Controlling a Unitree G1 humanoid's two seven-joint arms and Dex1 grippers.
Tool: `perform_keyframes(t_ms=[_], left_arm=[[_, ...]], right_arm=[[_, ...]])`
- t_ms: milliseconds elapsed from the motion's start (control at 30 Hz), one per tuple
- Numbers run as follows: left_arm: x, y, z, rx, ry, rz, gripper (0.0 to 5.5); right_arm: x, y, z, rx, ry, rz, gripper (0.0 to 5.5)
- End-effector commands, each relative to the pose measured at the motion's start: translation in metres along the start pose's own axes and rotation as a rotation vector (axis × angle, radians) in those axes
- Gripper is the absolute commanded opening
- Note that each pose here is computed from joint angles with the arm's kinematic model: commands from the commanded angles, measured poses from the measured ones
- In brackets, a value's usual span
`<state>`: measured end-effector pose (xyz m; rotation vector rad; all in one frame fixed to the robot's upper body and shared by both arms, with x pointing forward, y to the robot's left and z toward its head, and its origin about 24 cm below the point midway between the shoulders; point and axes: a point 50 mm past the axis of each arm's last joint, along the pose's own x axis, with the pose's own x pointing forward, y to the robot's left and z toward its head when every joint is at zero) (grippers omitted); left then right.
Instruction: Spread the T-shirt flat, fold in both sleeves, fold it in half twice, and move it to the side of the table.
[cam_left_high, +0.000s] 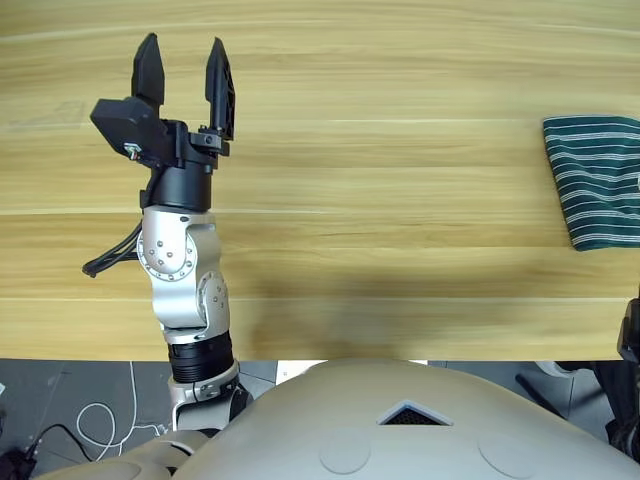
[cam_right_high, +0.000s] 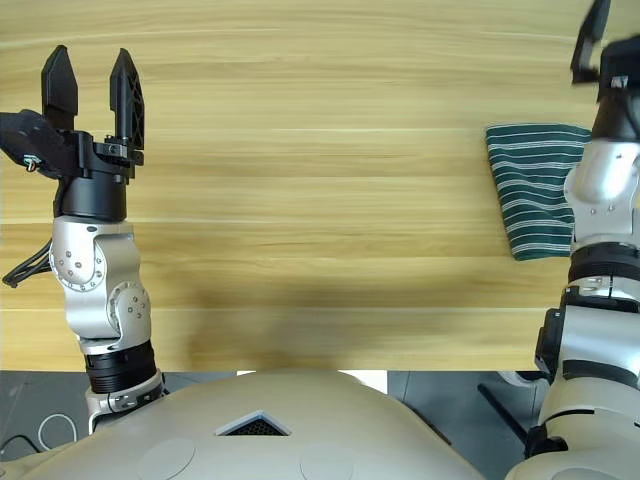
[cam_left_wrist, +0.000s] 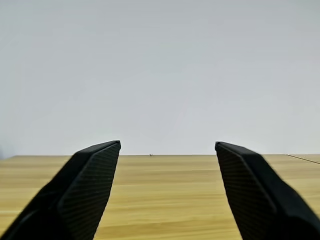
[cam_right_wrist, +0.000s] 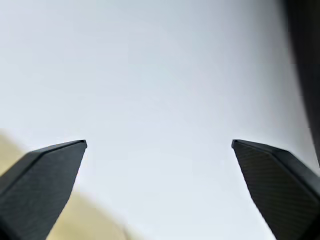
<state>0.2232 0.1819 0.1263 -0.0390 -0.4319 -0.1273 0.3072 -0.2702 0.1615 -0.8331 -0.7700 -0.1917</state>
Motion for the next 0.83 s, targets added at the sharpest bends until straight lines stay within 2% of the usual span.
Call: perform_keyframes(t_ms=[33,100,133,200,267,433,833], left_arm=[[0.006,-0.010,-0.040,0.165,0.076,0.033,3.51],[0.006,-0.021,-0.063,0.201,0.119,0.009,3.51],[0.005,-0.026,-0.069,0.221,0.119,-0.015,3.51],[0.001,-0.032,-0.070,0.291,0.075,-0.066,3.51],[-0.002,-0.030,-0.072,0.316,0.058,-0.051,3.51],[-0.002,-0.030,-0.078,0.260,0.051,-0.004,3.51],[-0.002,-0.017,-0.074,0.209,0.034,0.106,3.51]], right_arm=[[-0.025,0.109,0.049,0.450,0.030,0.153,5.39],[-0.052,0.149,0.064,0.721,0.166,0.206,5.39],[-0.063,0.159,0.071,0.851,0.215,0.196,5.39],[-0.077,0.166,0.081,0.999,0.226,0.192,5.39],[-0.080,0.165,0.078,1.060,0.252,0.164,5.39],[-0.086,0.158,0.061,1.055,0.319,0.075,5.39],[-0.095,0.155,0.057,0.979,0.368,0.039,5.39]])
